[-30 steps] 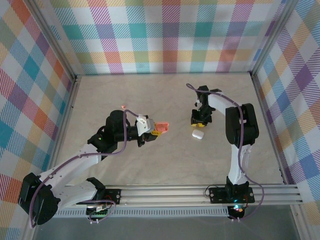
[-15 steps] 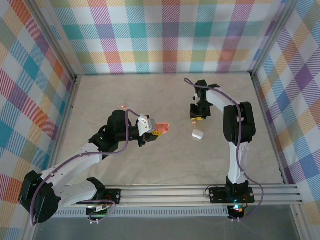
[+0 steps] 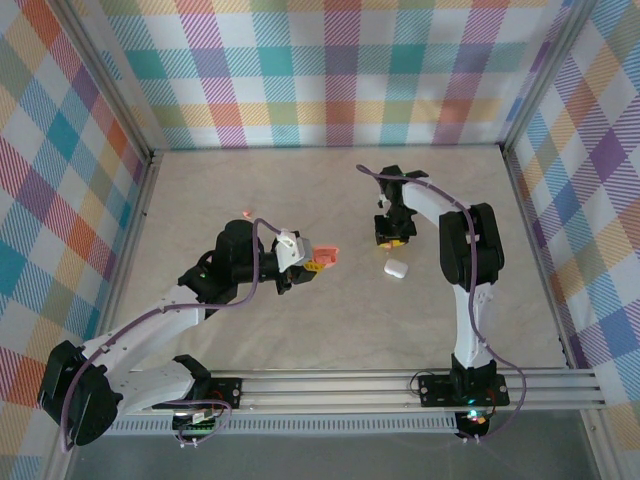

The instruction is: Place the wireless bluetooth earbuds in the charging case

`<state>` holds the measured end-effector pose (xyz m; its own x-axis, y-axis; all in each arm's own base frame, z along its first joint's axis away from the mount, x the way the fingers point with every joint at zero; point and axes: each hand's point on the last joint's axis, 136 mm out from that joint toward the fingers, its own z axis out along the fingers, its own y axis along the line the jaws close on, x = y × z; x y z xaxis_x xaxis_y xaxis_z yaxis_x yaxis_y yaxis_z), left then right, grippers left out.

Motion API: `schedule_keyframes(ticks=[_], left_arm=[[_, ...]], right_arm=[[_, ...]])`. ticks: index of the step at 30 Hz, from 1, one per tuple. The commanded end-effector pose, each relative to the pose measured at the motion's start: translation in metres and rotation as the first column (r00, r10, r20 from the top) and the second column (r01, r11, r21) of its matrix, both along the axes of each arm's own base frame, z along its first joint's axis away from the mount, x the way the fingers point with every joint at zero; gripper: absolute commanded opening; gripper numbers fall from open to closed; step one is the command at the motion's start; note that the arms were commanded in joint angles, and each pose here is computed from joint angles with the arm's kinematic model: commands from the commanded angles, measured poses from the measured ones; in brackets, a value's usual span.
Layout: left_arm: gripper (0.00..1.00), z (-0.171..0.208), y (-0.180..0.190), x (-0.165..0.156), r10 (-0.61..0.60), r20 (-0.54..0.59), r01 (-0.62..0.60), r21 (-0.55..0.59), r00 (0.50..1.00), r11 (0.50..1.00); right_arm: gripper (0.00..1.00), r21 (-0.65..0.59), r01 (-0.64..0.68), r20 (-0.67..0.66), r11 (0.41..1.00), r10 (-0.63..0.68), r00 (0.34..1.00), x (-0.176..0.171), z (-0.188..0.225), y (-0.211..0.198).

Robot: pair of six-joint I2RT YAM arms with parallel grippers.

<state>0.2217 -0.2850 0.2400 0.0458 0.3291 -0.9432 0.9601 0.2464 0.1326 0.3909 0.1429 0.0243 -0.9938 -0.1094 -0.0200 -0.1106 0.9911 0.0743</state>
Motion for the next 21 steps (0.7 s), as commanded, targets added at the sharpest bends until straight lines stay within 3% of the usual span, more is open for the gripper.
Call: schedule_keyframes(ticks=[1, 13, 21], left_arm=[[0.00, 0.0127, -0.0048, -0.0022, -0.018, 0.034, 0.019, -0.012, 0.999, 1.000], [0.00, 0.0150, 0.0006, -0.0067, -0.008, 0.045, 0.009, -0.013, 0.999, 1.000], [0.00, 0.0157, 0.0006, -0.0079, -0.010, 0.045, 0.010, -0.014, 0.999, 1.000]], right_arm=[[0.33, -0.025, -0.025, -0.013, 0.999, 0.025, 1.000, -0.0012, 0.0011, -0.0002], [0.28, -0.022, -0.029, -0.036, 0.999, 0.028, 0.999, -0.0019, -0.0075, 0.0049], [0.19, -0.019, -0.040, -0.026, 0.999, 0.039, 0.999, -0.0016, -0.0022, 0.0064]])
